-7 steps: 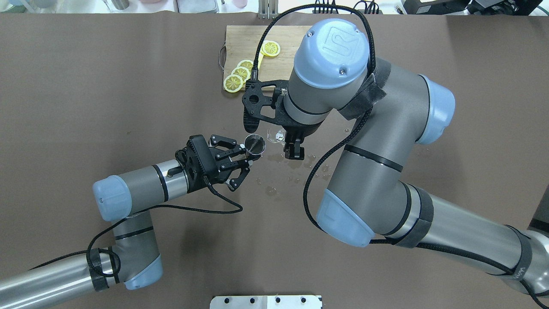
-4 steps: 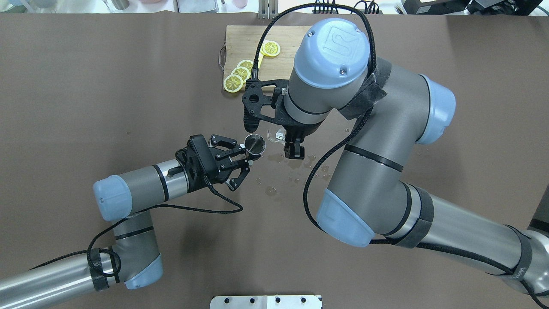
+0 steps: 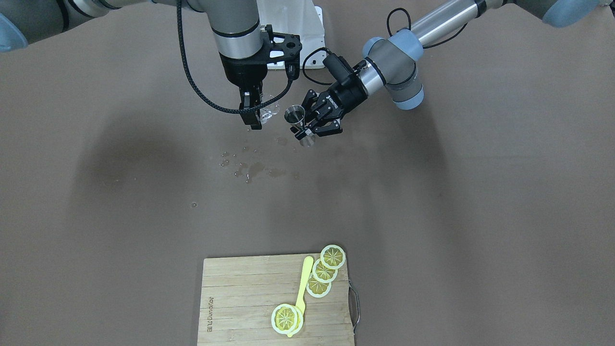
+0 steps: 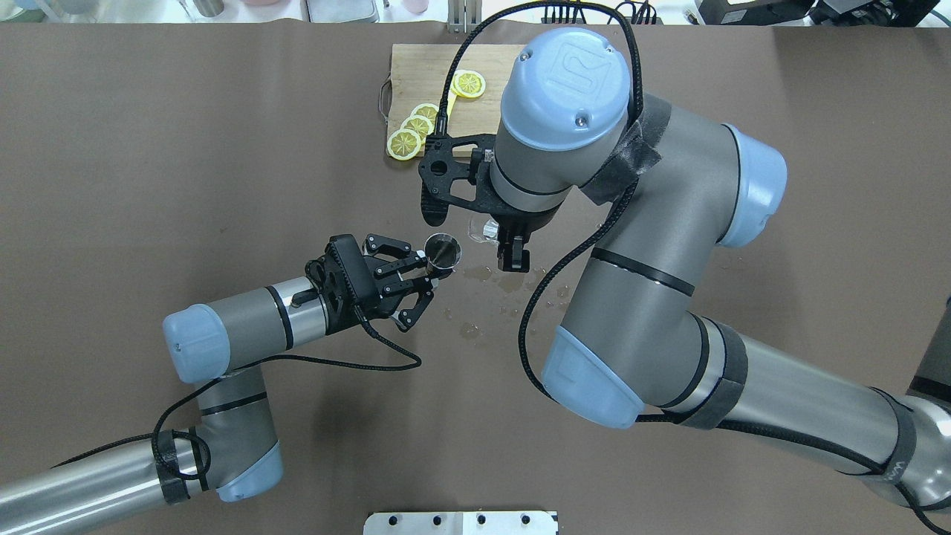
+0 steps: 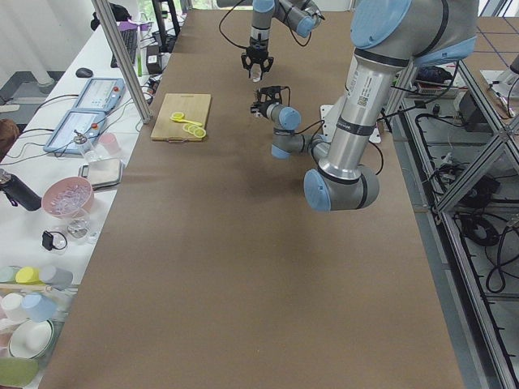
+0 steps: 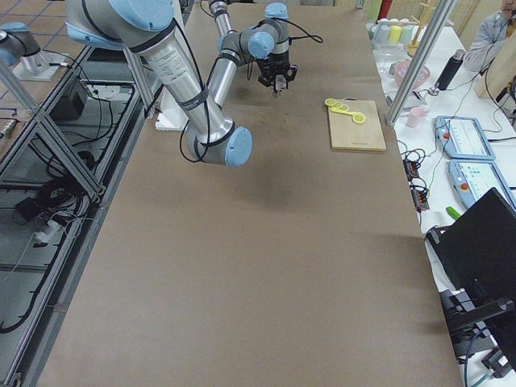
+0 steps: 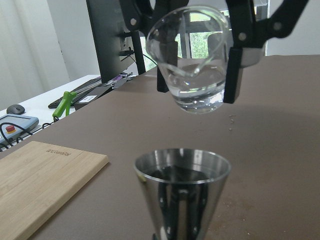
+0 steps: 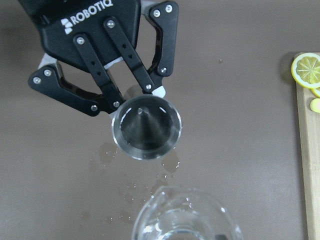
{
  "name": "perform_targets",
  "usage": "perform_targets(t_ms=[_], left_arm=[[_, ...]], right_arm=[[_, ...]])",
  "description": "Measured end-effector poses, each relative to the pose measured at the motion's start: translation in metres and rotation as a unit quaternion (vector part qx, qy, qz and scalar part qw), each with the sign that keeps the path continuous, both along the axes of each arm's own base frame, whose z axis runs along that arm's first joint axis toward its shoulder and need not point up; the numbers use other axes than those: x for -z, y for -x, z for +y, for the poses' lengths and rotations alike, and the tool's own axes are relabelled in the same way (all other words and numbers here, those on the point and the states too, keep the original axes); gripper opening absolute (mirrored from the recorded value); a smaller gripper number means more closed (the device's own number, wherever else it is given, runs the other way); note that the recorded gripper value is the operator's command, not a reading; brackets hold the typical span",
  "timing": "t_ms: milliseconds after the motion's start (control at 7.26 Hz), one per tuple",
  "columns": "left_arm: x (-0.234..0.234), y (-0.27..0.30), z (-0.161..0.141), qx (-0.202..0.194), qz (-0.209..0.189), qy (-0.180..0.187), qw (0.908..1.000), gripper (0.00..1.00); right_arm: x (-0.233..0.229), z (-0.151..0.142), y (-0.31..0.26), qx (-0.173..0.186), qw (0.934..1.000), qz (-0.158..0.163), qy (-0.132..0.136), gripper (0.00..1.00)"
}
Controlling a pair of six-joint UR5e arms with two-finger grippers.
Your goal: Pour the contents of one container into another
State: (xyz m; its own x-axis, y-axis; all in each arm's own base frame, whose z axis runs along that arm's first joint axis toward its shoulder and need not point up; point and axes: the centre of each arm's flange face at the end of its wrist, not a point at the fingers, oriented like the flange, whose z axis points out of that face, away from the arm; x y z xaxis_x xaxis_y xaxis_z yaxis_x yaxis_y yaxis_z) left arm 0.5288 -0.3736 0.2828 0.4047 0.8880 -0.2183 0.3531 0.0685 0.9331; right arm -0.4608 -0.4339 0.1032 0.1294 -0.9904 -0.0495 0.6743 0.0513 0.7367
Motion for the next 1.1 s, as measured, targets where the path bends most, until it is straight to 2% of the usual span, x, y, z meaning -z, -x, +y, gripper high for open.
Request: perform_targets(t_ms=[826, 1101], left_arm=[[-0.0013, -0.0015, -0.0007, 0.001, -0.002, 0.001, 1.0000, 0.00], [-0.0020, -0.0016, -0.0029, 0.016, 0.000, 0.005, 0.9999, 0.00]], right_arm=[[0.0029, -0.0013, -0.0044, -0.013, 0.9997, 0.021, -0.002, 0.00], [0.0058, -0.0016, -0.0021, -0.014, 0.9996, 0.024, -0.003, 0.00]])
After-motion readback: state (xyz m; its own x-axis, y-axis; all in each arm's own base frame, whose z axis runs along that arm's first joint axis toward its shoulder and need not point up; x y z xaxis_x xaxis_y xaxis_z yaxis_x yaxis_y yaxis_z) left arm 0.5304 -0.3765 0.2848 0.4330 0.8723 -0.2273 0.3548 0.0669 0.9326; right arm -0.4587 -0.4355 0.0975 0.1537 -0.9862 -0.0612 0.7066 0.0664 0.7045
